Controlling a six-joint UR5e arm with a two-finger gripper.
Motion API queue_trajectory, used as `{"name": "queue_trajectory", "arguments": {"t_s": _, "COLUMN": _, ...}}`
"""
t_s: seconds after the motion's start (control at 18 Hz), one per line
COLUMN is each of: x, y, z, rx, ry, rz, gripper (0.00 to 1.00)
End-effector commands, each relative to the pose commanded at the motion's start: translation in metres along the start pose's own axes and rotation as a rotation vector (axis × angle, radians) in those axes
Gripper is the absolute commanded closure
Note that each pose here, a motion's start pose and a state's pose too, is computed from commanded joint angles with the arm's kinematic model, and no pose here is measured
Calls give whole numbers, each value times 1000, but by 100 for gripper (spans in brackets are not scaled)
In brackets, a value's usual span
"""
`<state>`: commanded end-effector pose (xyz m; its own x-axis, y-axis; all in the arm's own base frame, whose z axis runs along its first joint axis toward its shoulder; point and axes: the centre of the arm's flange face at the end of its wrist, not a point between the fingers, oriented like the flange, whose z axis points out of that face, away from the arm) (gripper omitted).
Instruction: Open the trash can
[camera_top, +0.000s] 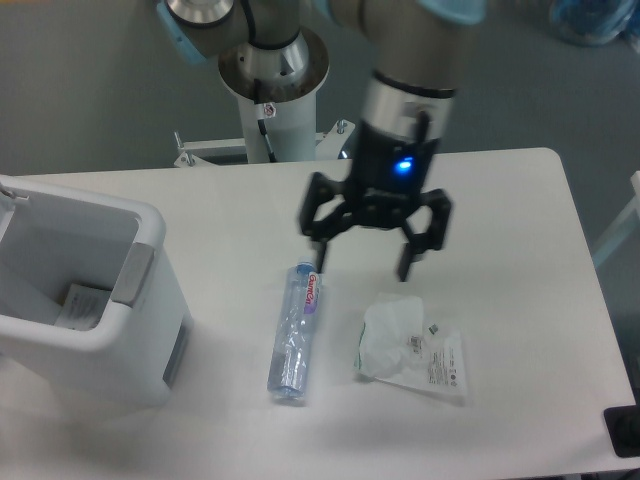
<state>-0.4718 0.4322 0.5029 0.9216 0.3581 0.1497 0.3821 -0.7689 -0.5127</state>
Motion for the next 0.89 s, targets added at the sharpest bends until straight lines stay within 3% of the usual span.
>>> {"name": "queue_trajectory", "arguments": {"t_s": 0.22, "x": -66, "y": 36, "z": 5, "rx": -85, "ry": -84, "rz": 49, "gripper": 0}}
{"name": "queue_trajectory", "arguments": {"t_s": 0.33, "x": -78, "y": 44, "z": 8, "rx": -134, "ry": -119, "rz": 85, "gripper": 0}}
{"name": "queue_trajectory", "arguments": {"t_s": 0.5, "x": -124, "y": 68, "z": 33, "rx": -215, "ry": -126, "rz": 130, "gripper": 0}}
{"name": "queue_trajectory", "arguments": {"t_s": 0.72, "x": -138, "y": 76, "z": 52, "rx": -264, "ry": -88, "rz": 353, "gripper": 0}}
{"name": "queue_trajectory", "arguments": {"t_s": 0.89, "x": -145, "y": 75, "z": 53, "rx": -302, "ry": -111, "rz": 380, "gripper": 0}}
